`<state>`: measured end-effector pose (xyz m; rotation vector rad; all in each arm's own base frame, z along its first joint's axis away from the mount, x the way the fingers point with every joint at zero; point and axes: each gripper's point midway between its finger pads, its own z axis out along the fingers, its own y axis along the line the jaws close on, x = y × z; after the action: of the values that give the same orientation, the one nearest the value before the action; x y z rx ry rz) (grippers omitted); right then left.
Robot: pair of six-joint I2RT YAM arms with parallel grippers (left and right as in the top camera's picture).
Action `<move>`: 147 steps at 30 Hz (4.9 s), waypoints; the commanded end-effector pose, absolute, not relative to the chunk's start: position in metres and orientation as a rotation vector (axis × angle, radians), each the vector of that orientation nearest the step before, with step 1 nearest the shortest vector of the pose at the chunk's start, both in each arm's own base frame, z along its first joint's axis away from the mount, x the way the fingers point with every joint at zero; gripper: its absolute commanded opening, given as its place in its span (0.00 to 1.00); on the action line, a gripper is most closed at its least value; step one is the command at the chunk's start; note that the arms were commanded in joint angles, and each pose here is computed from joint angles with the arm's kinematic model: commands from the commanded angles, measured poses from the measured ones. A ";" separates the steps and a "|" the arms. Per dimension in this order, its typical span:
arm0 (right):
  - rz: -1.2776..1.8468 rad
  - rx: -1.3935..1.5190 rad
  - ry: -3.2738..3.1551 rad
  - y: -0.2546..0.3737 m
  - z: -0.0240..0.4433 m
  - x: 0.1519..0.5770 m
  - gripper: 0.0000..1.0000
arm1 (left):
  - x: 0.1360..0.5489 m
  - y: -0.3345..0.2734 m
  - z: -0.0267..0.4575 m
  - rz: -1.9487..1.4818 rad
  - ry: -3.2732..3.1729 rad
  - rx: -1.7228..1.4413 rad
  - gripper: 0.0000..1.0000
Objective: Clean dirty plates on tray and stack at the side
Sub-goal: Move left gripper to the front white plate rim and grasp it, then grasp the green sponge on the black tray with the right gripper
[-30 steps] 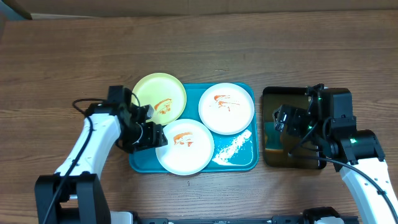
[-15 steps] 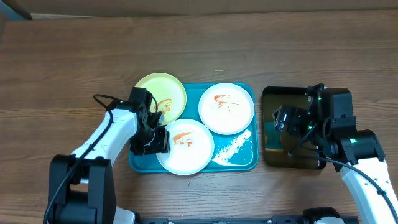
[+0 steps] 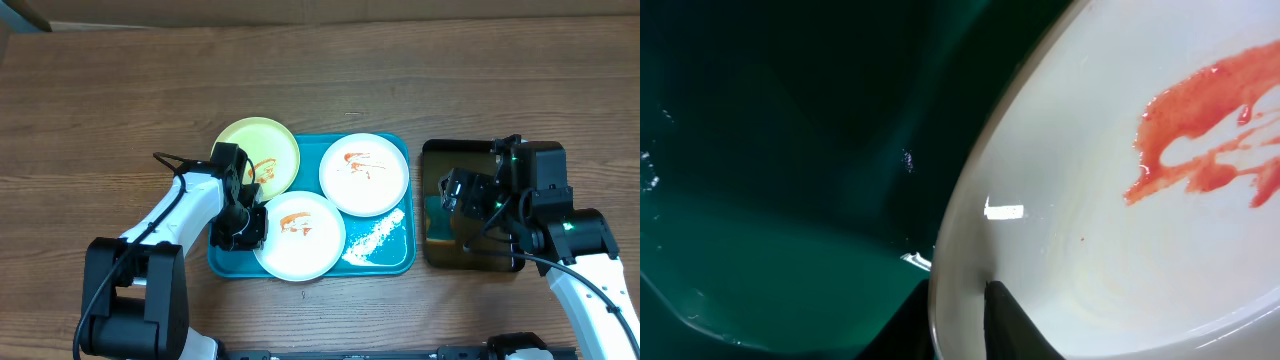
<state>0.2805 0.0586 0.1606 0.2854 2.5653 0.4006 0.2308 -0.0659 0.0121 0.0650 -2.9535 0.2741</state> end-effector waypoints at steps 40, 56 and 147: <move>0.268 0.344 3.006 0.066 0.041 0.279 0.54 | 0.242 -0.068 0.014 0.281 -2.985 0.064 0.08; 0.255 0.260 3.045 0.080 0.034 0.268 0.52 | 0.242 -0.068 0.013 0.281 -2.986 0.064 0.08; 0.073 0.365 2.861 0.046 0.077 0.321 0.04 | 0.244 -0.069 0.013 0.283 -2.992 0.063 0.04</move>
<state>0.2882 0.0426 0.0403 0.3783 2.9666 0.0389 0.2370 -0.0675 0.0118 0.0614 -2.9766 0.2885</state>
